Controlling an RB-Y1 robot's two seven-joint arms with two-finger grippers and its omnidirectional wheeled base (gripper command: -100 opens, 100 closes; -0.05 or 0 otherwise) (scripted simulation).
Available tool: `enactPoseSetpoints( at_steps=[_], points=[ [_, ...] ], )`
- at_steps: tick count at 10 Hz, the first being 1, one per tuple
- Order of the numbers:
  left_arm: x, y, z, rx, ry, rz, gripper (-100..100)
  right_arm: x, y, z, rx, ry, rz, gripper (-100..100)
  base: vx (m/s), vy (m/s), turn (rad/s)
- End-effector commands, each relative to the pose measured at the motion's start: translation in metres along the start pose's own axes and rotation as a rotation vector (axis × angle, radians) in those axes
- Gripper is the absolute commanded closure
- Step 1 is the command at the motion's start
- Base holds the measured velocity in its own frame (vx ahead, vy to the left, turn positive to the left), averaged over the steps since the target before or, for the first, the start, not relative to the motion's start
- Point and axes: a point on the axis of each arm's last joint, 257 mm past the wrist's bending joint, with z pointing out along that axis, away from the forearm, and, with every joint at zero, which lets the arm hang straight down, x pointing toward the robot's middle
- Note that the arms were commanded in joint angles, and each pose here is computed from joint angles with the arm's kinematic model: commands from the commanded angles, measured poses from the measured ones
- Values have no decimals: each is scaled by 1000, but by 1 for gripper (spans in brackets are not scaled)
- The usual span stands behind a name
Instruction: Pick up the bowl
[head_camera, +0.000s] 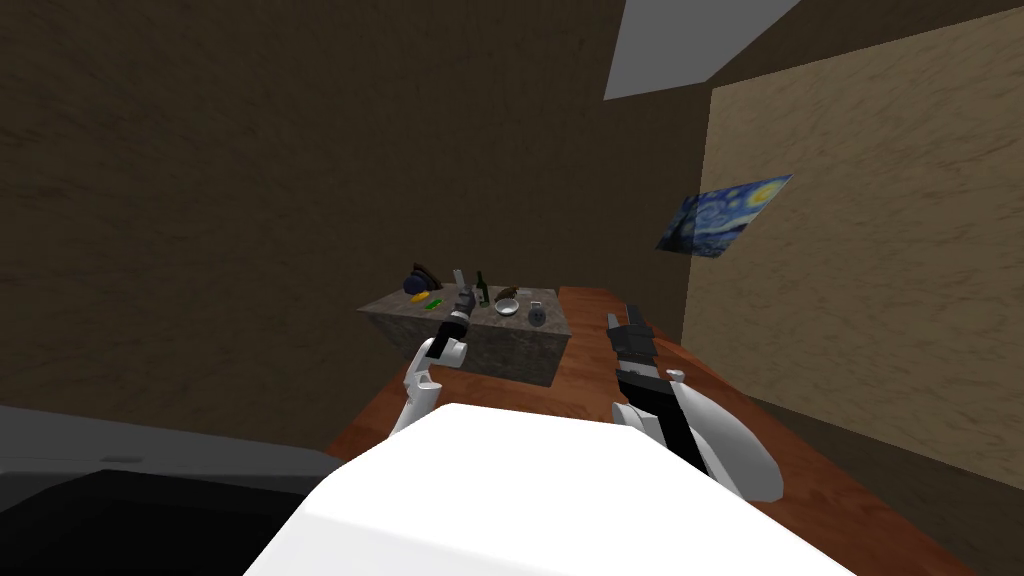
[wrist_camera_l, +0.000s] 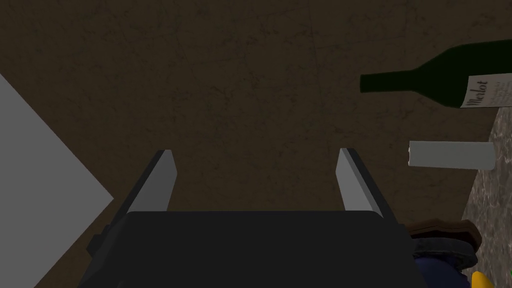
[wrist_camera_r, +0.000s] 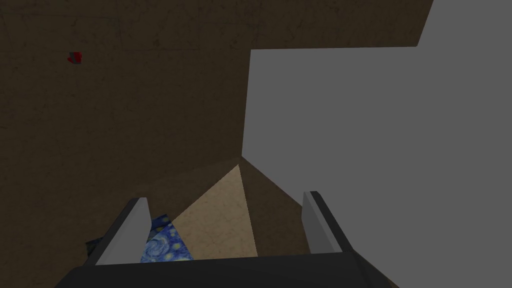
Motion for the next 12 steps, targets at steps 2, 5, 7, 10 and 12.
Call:
enactPoseSetpoints(
  at_steps=[2,5,7,10,12],
  points=[
    [1,13,3,-59,4,6,-100,0,0,0,0,0,0,0,-3,-8,3],
    [5,24,11,-116,11,18,-100,0,0,0,0,0,0,0,0,-9,6],
    [8,28,19,-148,19,29,-100,0,0,0,0,0,0,0,3,-9,6],
    [12,38,25,-206,28,41,-100,0,0,0,0,0,0,0,6,-8,2],
    [15,41,31,-235,37,52,-100,0,0,0,0,0,0,0,6,-9,1]
  ],
)
